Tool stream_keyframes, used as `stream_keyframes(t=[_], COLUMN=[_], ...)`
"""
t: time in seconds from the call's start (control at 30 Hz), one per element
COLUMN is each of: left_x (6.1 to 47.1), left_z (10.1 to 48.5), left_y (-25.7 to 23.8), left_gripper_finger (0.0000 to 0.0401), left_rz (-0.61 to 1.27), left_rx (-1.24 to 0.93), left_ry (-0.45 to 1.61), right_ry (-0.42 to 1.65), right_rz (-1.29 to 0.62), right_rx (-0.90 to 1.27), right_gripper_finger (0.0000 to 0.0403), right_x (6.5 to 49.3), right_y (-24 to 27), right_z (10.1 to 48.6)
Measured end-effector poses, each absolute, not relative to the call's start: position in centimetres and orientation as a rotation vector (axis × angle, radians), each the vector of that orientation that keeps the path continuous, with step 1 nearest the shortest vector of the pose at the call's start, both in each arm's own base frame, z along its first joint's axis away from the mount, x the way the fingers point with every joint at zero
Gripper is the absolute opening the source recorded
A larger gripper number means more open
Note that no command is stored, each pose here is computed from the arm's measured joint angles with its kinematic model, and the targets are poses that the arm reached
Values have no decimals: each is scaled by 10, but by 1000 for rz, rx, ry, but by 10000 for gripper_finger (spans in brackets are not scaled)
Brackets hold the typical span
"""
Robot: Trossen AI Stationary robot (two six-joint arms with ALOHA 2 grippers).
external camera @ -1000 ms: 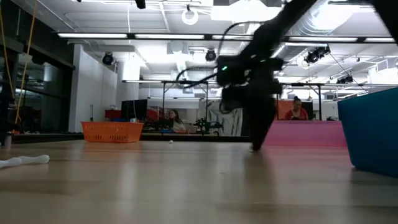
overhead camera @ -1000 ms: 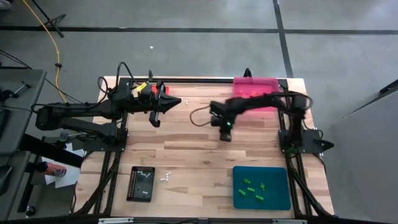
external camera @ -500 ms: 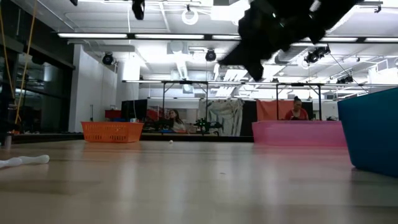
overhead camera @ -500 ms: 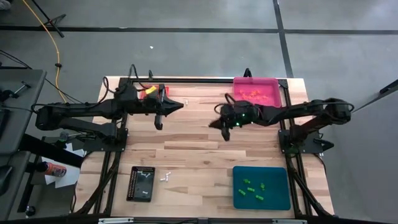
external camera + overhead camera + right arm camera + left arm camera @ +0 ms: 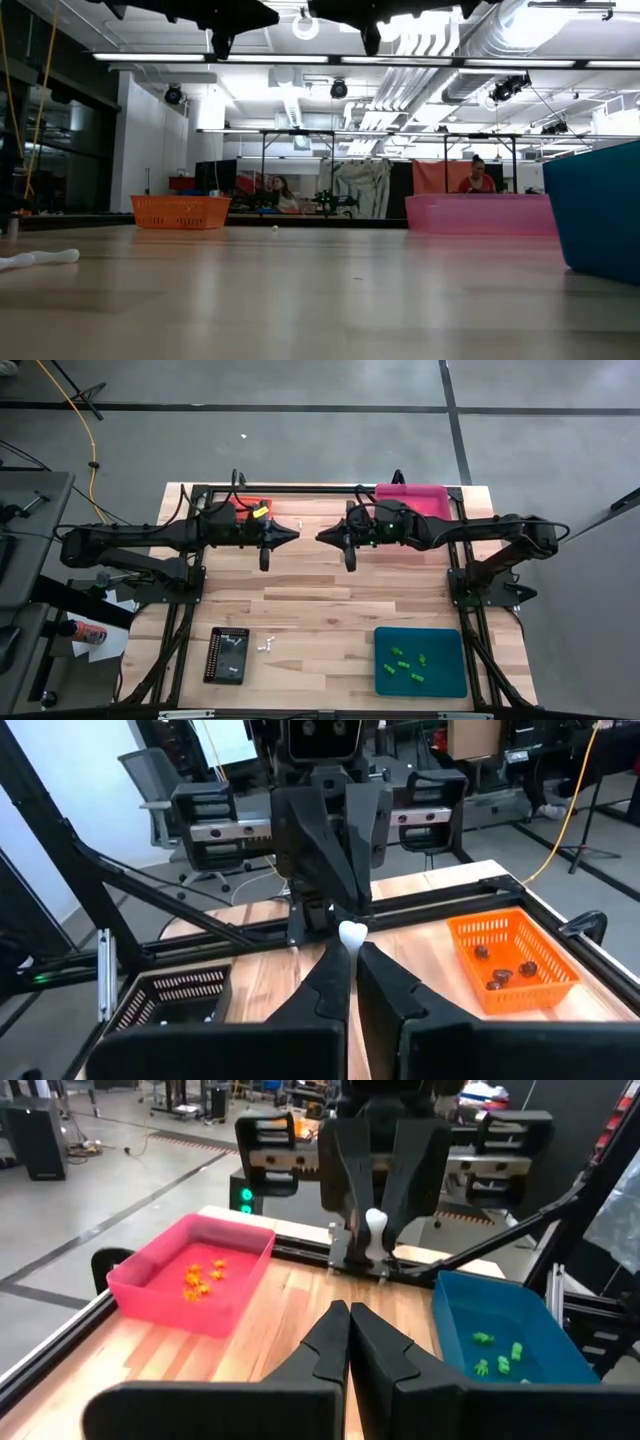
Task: Sort Halloween decoration
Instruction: Put the white bone toy into the black bin
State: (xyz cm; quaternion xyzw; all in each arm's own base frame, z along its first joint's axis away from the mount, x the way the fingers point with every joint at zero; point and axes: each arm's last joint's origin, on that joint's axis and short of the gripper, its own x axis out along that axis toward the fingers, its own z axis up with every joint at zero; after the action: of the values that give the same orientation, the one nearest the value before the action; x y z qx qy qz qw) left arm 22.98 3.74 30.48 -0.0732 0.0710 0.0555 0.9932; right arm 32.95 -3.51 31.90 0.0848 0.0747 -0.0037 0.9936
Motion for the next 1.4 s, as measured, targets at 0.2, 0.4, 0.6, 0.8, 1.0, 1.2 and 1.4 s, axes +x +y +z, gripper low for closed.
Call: stream_keyframes(t=[0.2,0.4,0.6,0.8,1.0,1.2,1.4], left_x=[230,230,230,228,223,221,221], left_z=[306,307,308,320,331,335,335], left_y=[37,37,38,41,42,42,42], left_gripper_finger=[0,0,0,0,0,0,0], left_rz=[111,111,116,181,213,213,213], left_rx=[-153,-160,-146,-120,-119,-136,-143], left_ry=[125,118,104,-11,-109,-136,-140], right_ry=[157,156,161,270,331,251,223], right_rz=[-4,-2,2,33,102,247,481], right_rx=[175,177,176,183,245,349,357], right_gripper_finger=[0,0,0,0,0,0,0], right_x=[330,330,332,355,397,441,493], right_y=[-35,-35,-33,-22,-1,20,61], right_z=[319,319,317,281,210,154,140])
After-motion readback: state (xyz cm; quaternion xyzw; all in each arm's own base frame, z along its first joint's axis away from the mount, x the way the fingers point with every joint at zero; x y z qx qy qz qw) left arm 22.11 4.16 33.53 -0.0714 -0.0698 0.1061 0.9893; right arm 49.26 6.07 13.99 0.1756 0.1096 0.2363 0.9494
